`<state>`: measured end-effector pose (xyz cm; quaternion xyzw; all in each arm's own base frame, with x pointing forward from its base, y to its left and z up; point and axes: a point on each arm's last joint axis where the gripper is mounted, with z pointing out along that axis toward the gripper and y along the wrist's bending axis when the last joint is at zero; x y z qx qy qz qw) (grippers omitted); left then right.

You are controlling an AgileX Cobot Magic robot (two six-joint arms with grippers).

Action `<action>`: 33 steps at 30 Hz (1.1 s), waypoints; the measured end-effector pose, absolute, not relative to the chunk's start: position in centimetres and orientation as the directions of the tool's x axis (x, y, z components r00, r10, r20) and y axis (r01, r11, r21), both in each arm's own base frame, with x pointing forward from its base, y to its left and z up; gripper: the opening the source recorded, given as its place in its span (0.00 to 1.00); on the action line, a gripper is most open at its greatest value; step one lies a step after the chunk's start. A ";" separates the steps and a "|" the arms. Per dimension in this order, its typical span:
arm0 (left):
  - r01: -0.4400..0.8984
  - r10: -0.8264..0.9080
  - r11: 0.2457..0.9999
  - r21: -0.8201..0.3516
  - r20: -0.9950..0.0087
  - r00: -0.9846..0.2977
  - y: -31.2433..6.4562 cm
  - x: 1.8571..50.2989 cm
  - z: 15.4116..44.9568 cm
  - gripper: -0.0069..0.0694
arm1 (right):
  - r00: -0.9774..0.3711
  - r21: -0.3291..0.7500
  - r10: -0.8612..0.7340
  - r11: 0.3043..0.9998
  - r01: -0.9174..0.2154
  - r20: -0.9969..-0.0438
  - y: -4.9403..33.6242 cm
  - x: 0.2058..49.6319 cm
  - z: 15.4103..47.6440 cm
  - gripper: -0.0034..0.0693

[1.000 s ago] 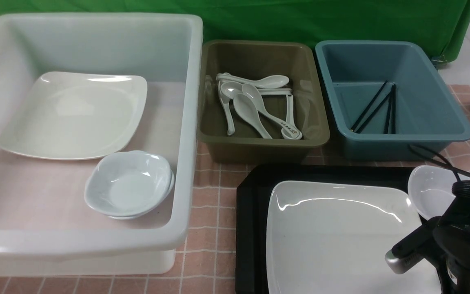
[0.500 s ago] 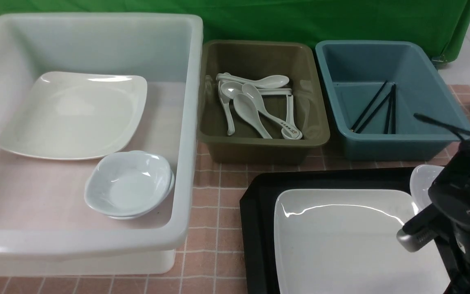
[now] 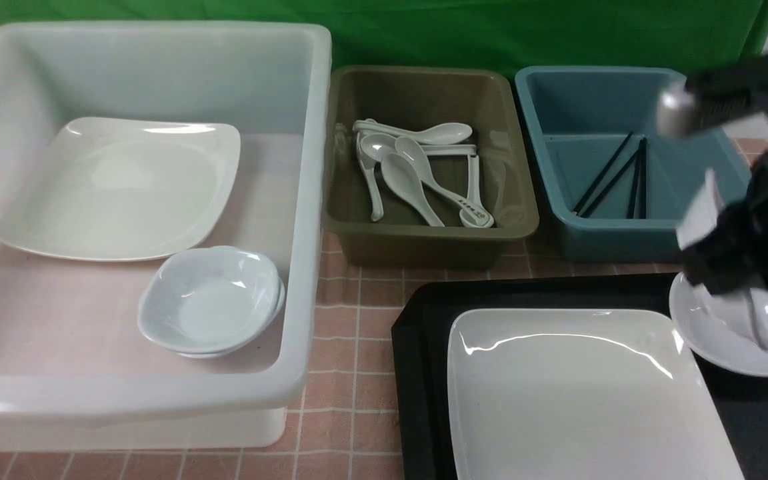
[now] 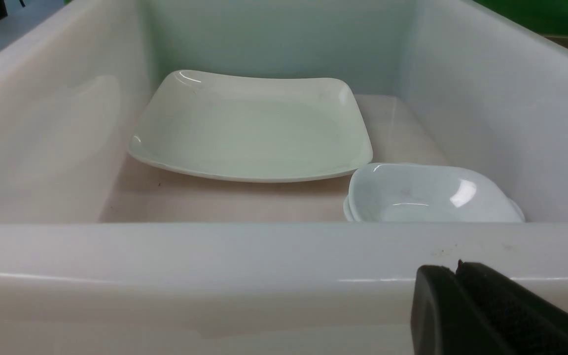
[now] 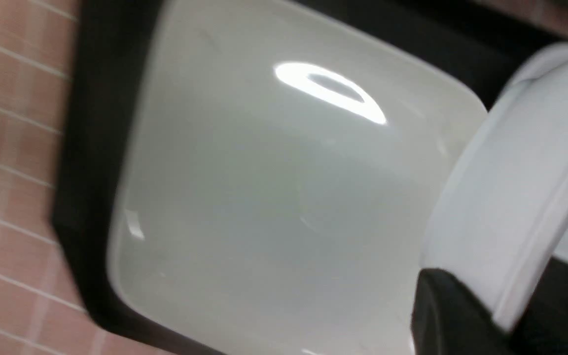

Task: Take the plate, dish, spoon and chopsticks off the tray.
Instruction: Use the right arm to grab a small plate from the dinner plate, then use the right arm to put the small plate into the large storage box on the left

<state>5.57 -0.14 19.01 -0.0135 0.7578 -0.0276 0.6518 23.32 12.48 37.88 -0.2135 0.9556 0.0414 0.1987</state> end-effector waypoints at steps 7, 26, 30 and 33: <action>0.016 -0.057 0.998 -0.060 -0.987 -0.150 -0.1 5.6 19.0 0.12 | -0.456 0.187 -0.470 0.512 -0.838 -0.756 21.6 23.4 42.1 0.17; 0.015 -0.057 0.998 -0.060 -0.987 -0.150 -0.1 5.6 19.0 0.12 | 0.218 -0.352 -0.791 -0.004 -0.936 -0.571 39.4 32.0 23.7 0.17; 0.015 -0.057 0.998 -0.060 -0.987 -0.150 -0.1 5.6 19.0 0.12 | 0.220 -0.342 -0.817 -0.030 -0.939 -0.532 39.6 32.2 21.8 0.17; 0.015 -0.057 0.998 -0.060 -0.987 -0.150 -0.1 5.6 19.0 0.12 | 0.216 -0.338 -0.820 -0.029 -0.941 -0.530 39.8 32.2 21.5 0.19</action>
